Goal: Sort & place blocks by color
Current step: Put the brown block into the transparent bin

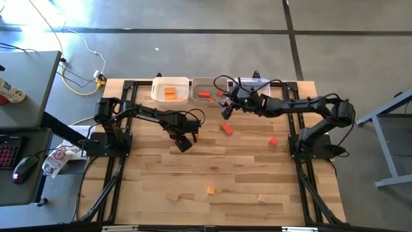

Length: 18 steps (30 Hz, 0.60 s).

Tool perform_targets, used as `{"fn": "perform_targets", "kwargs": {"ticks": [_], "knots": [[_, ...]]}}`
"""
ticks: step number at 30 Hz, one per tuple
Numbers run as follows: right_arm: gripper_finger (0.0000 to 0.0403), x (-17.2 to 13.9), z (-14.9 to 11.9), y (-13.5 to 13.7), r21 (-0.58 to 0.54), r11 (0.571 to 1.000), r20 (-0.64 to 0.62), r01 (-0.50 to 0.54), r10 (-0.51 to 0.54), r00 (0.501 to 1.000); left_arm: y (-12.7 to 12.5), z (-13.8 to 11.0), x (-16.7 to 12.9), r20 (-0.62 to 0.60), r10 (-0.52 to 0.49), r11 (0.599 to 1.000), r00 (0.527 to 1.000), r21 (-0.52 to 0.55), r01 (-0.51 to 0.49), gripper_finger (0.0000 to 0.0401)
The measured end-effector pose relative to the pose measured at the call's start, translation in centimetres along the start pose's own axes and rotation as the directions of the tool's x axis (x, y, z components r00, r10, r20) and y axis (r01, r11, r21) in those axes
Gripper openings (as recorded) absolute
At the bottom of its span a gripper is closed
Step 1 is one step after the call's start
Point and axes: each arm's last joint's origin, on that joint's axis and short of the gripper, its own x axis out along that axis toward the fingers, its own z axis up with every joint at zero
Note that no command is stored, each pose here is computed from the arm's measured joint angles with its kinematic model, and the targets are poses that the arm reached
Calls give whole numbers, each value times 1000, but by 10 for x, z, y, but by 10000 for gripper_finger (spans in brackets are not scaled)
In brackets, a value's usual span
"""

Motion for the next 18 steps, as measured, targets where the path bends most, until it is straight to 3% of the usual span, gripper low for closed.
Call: {"fn": "perform_targets", "kwargs": {"ticks": [5, 10, 18], "knots": [[227, -2, -5, 10, -30, 999, -38, -26, 25, 999, 0, 0, -1, 4, -3, 998, 1000, 62, 2, 103], [227, -13, -8, 25, -62, 995, -82, -71, 66, 994, 1, 1, -1, -4, -19, 993, 1000, 118, 19, 102], [227, -41, -8, 55, -128, 975, -111, -181, 167, 980, -3, 3, -4, -17, -140, 967, 990, 211, 141, 103]]}}
